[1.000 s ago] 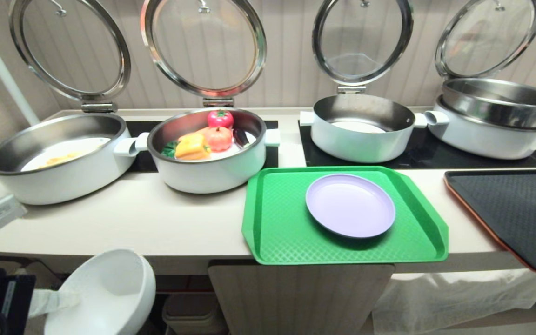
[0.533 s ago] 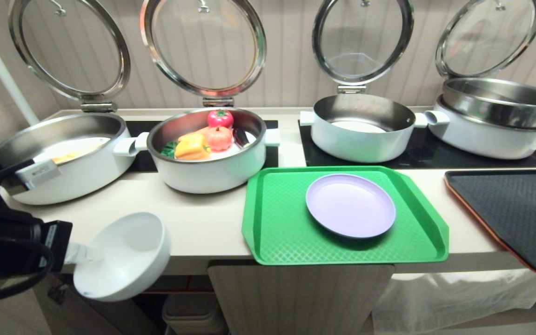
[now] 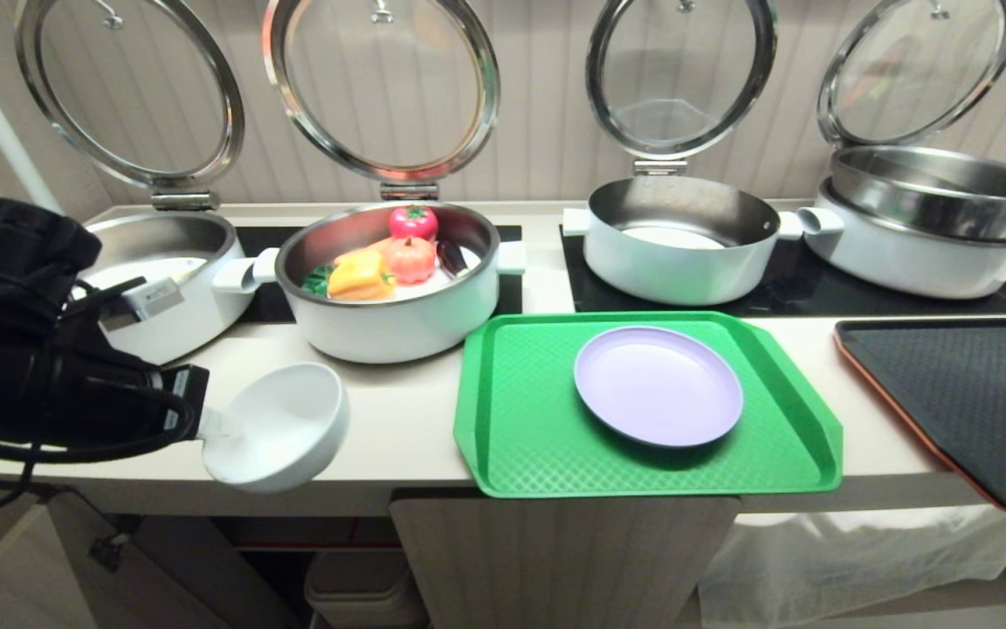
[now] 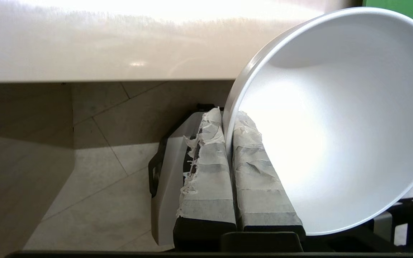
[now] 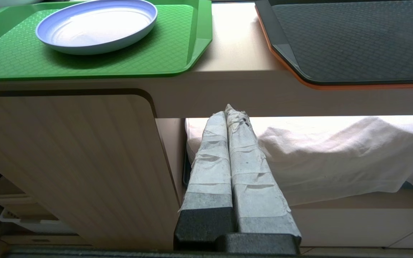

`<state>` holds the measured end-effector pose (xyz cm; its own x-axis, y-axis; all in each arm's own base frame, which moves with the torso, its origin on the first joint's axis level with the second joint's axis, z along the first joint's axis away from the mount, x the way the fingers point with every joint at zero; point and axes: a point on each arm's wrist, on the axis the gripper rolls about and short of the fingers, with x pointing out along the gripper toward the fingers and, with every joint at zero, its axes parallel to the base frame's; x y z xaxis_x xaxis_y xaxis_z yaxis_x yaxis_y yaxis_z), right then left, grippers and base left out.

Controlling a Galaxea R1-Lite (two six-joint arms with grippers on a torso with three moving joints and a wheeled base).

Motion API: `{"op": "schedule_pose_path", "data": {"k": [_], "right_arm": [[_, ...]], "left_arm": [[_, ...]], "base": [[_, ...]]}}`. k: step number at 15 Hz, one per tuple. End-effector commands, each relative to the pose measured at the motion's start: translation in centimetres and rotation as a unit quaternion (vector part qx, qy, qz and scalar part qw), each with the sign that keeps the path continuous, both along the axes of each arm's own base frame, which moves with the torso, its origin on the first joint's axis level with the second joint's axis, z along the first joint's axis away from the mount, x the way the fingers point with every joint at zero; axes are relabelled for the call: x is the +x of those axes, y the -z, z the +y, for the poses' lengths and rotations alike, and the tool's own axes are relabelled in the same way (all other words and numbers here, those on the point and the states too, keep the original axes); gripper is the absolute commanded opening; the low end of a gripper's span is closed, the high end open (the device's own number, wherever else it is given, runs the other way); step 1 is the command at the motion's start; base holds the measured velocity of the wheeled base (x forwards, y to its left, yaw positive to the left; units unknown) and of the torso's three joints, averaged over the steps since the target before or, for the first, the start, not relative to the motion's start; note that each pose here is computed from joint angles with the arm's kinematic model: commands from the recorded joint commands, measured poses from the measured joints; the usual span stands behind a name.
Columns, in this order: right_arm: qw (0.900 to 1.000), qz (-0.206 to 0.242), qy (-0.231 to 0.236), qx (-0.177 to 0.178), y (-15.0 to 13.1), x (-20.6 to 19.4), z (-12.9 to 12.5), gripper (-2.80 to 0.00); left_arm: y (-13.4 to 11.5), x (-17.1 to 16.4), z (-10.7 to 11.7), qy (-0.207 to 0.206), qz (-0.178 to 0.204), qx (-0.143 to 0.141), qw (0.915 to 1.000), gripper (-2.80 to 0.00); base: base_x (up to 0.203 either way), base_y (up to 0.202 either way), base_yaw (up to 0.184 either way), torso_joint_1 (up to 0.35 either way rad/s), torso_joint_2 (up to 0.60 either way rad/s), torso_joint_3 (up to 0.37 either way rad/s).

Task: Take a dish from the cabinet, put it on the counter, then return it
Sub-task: Place it on the table

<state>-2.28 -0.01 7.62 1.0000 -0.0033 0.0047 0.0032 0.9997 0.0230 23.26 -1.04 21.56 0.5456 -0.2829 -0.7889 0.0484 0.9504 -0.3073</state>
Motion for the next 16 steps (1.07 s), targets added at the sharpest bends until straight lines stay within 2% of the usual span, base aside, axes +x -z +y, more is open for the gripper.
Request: {"op": "schedule_pose_path", "data": {"k": [1, 4, 6, 13, 16], "right_arm": [[1.000, 0.001, 0.000, 0.000, 0.0, 0.0, 0.0, -2.80], [1.000, 0.000, 0.000, 0.000, 0.0, 0.0, 0.0, -2.80], [1.000, 0.001, 0.000, 0.000, 0.0, 0.0, 0.0, -2.80], [1.000, 0.000, 0.000, 0.000, 0.0, 0.0, 0.0, -2.80], [1.000, 0.000, 0.000, 0.000, 0.0, 0.0, 0.0, -2.80]], "left_arm": [[0.7, 2.4, 0.2, -0.005, 0.017, 0.000, 0.9999, -2.80], [1.0, 3.4, 0.7, -0.014, 0.022, 0.007, 0.9996, -2.80], [1.2, 3.9, 1.0, -0.021, 0.021, 0.026, 0.9992, -2.80], [2.3, 7.8, 3.5, -0.065, 0.028, 0.037, 0.9968, -2.80], [2.7, 9.0, 4.1, -0.067, 0.029, 0.043, 0.9964, -2.80]], "base": [[0.000, 0.000, 0.000, 0.000, 0.00, 0.000], [0.000, 0.000, 0.000, 0.000, 0.00, 0.000], [0.000, 0.000, 0.000, 0.000, 0.00, 0.000], [0.000, 0.000, 0.000, 0.000, 0.00, 0.000], [0.000, 0.000, 0.000, 0.000, 0.00, 0.000]]}}
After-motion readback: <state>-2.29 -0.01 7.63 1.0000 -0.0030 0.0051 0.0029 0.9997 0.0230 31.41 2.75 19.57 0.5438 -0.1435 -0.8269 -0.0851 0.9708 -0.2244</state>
